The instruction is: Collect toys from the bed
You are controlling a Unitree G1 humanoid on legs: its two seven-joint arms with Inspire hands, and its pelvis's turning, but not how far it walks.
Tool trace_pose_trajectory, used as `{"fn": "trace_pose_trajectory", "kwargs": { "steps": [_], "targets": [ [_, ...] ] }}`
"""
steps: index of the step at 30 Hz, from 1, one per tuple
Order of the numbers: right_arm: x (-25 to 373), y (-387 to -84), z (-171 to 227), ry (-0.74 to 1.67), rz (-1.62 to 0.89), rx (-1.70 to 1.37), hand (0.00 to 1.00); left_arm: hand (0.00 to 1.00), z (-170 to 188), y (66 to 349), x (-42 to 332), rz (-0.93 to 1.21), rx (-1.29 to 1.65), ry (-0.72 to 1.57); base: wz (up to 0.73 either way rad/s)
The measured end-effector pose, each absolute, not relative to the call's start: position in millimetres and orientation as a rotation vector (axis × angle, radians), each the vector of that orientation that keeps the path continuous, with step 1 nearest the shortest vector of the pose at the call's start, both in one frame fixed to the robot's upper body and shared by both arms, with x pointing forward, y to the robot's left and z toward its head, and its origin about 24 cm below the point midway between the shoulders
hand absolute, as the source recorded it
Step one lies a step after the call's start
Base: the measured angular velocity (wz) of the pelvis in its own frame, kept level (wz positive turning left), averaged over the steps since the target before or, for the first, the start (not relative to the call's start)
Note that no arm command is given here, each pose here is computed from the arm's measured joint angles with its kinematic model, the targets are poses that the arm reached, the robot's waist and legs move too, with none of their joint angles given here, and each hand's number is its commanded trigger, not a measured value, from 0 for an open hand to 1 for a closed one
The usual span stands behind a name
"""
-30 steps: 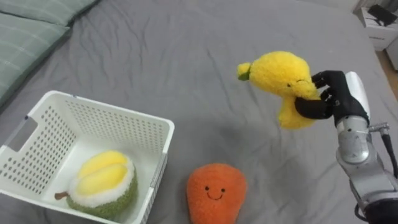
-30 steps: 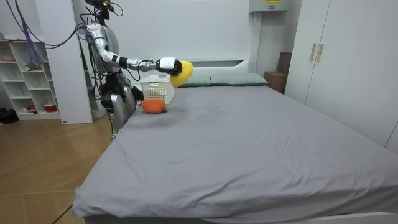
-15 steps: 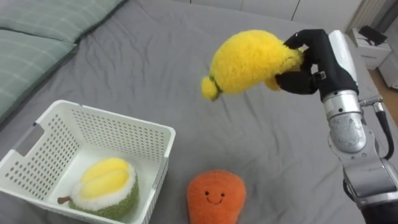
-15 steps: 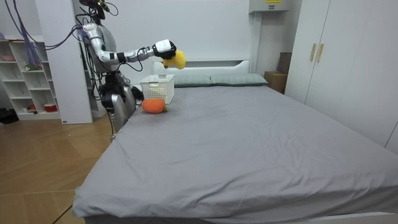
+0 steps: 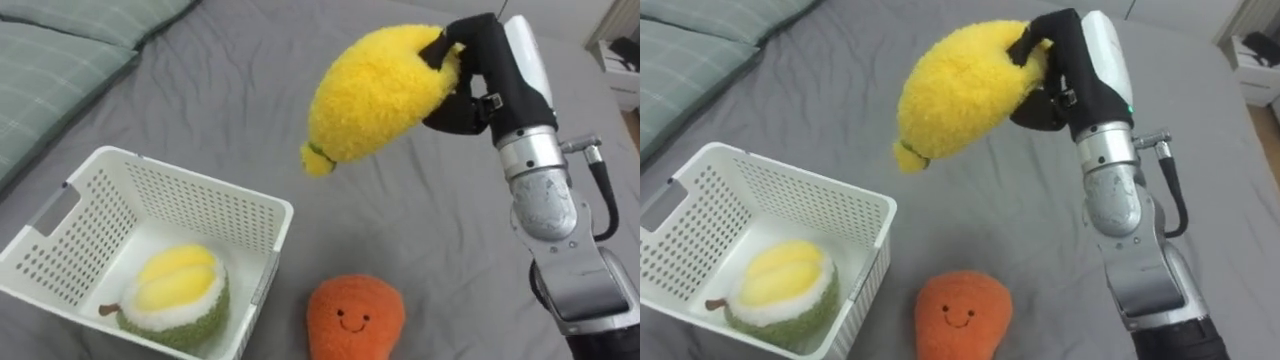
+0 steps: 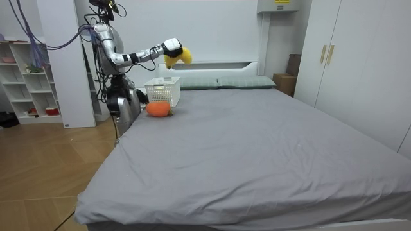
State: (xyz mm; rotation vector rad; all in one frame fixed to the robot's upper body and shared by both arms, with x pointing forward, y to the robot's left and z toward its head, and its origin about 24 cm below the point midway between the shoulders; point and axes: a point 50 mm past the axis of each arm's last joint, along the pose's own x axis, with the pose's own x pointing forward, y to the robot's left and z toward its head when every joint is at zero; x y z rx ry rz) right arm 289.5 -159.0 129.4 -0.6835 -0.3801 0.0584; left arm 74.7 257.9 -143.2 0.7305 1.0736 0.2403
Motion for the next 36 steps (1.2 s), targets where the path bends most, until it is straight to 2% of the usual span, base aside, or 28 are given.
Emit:
{"fn": "trace_pose_trajectory", "kwargs": {
  "steps": [4,11,18,30,34,35,36],
  "targets": [
    [287,-137,121,-0.373,0.145,-0.681,1.0,0.0,-144,256,73,0.232,0.743,1.081,0.03],
    [284,-119,115,-0.354,0.237,-0.665,1.0,0.0,-143,253,80,0.227,0.733,1.057,0.16],
    [285,-88,109,-0.345,0.385,-0.695,1.0,0.0,-140,252,89,0.23,0.732,1.026,0.12],
    [292,-62,103,-0.33,0.407,-0.794,1.0,0.0,-139,256,95,0.224,0.74,1.071,0.14],
    [293,-63,102,-0.316,0.397,-0.814,0.76,0.0,-139,257,98,0.228,0.743,1.075,0.13],
    [293,-63,102,-0.314,0.395,-0.817,0.65,0.0,-139,257,99,0.228,0.743,1.073,0.09],
    [293,-63,101,-0.31,0.393,-0.82,0.46,0.0,-138,257,100,0.228,0.743,1.07,0.08]
  ]
}}
